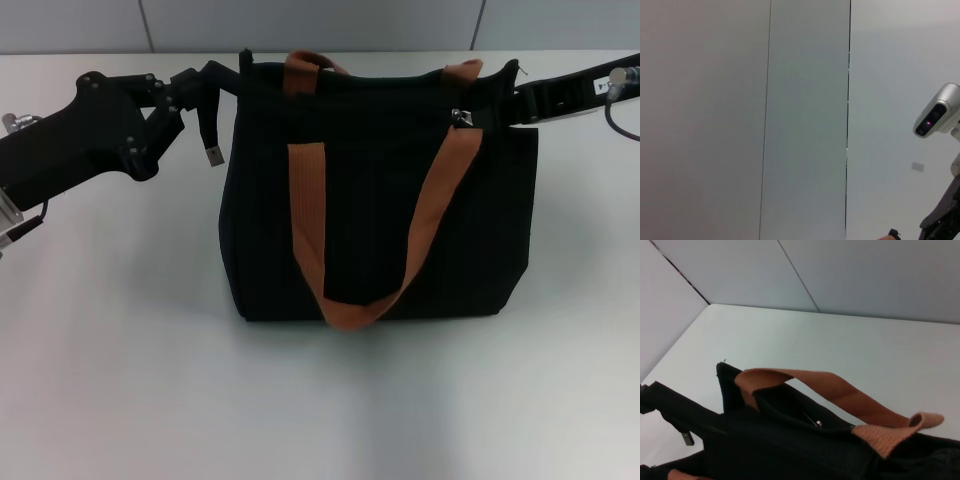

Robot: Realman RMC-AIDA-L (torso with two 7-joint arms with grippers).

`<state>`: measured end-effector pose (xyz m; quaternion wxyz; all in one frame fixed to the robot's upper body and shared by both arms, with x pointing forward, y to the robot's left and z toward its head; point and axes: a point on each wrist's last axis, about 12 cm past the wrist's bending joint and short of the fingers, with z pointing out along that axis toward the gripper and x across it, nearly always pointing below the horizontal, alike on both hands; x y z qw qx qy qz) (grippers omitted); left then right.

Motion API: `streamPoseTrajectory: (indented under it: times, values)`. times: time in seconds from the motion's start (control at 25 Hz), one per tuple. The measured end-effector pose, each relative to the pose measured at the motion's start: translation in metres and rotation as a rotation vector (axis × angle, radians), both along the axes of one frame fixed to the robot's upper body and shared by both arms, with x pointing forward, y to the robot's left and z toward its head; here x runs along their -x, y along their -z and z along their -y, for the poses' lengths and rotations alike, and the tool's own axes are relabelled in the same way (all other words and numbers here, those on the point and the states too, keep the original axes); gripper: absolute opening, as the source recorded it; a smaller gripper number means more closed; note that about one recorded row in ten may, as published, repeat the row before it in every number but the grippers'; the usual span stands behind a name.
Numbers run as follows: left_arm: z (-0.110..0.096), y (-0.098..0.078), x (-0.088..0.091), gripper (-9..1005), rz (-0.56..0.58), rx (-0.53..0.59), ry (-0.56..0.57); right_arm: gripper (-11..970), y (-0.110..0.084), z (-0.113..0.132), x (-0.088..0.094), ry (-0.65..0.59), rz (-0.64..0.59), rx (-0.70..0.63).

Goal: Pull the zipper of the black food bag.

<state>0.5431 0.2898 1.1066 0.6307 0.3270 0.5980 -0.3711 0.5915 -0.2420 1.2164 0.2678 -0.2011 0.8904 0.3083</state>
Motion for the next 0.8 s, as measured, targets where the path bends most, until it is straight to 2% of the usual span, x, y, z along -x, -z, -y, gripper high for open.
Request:
streamPoseTrajectory:
  times: [0.32, 0.52, 0.56, 0.6, 0.76, 0.8]
  values:
    - [-0.001, 0.000, 0.001, 26, -0.001, 0.000, -0.003, -1, -0.003, 0.004, 0.001, -0.005, 0.023, -0.054]
    - [0.000, 0.001, 0.001, 26, -0.003, -0.001, 0.001, 1, -0.006, 0.012, 0.005, -0.026, 0.081, -0.180]
    - [0.000, 0.001, 0.001, 26, -0.003, -0.001, 0.002, 2, -0.006, 0.017, 0.007, -0.041, 0.118, -0.248]
    - [0.000, 0.001, 0.001, 26, -0.003, -0.001, 0.002, 34, -0.006, 0.017, 0.007, -0.041, 0.118, -0.248]
    - [0.000, 0.002, 0.002, 27, -0.004, 0.004, -0.001, 163, -0.004, 0.030, 0.013, -0.063, 0.222, -0.384]
    - [0.001, 0.002, 0.002, 27, -0.005, 0.004, 0.000, 242, -0.003, 0.032, 0.014, -0.070, 0.247, -0.409]
